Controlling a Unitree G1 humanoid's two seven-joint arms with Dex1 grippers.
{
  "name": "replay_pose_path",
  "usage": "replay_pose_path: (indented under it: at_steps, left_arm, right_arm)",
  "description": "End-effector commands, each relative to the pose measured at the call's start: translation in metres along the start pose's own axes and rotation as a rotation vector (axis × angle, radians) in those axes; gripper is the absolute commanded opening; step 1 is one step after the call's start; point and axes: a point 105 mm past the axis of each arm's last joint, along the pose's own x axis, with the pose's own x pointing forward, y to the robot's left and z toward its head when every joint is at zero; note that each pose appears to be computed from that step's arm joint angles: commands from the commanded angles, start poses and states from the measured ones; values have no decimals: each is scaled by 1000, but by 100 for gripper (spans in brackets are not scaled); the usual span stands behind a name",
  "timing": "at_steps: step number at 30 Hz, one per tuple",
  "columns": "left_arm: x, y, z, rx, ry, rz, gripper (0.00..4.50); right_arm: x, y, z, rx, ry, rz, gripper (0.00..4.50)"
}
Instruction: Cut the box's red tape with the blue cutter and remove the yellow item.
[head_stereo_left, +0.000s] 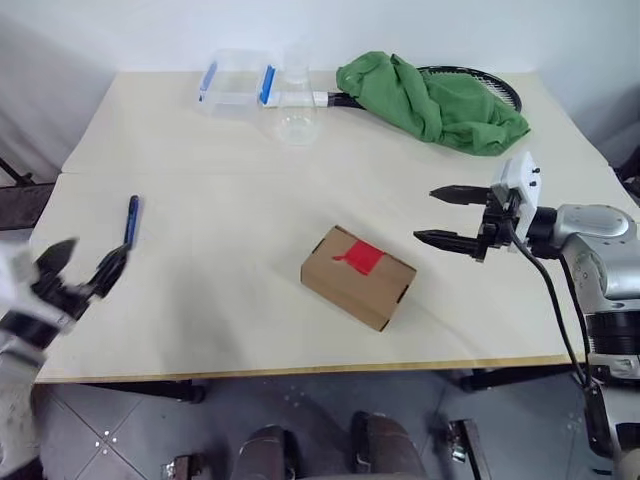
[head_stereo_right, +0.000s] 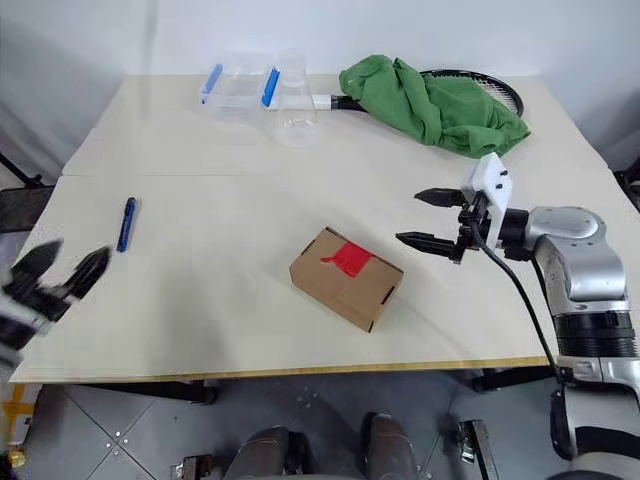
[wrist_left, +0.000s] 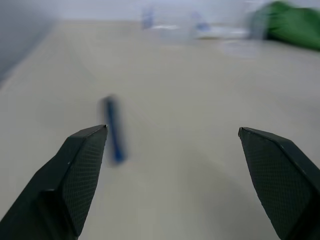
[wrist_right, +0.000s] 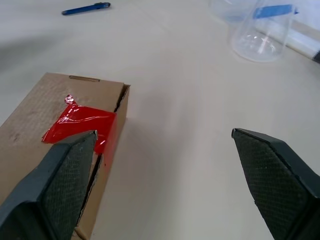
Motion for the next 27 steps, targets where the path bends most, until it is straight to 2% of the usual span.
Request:
replay_pose_path:
  at_steps: [1, 5, 8, 13, 20, 27]
  left_arm:
    - [-31, 11, 9, 26, -7, 94, 445]
    - [-41, 15, -4, 3, 38, 131, 445]
    - [-29, 15, -3, -12, 25, 123, 445]
    - [32, 7, 2, 29, 0, 119, 445]
    - [111, 13, 3, -2, 81, 147, 445]
    - [150, 18, -6, -28, 191, 173, 445]
  right_arm:
    - [-1, -3, 6, -46, -15, 19, 450]
    - [8, -3, 10, -64, -31, 31, 450]
    - [13, -1, 14, -72, -46, 45, 450]
    - [19, 3, 19, -68, -89, 36, 450]
    - [18, 11, 15, -41, -87, 15, 450]
    - [15, 14, 17, -28, -82, -12, 450]
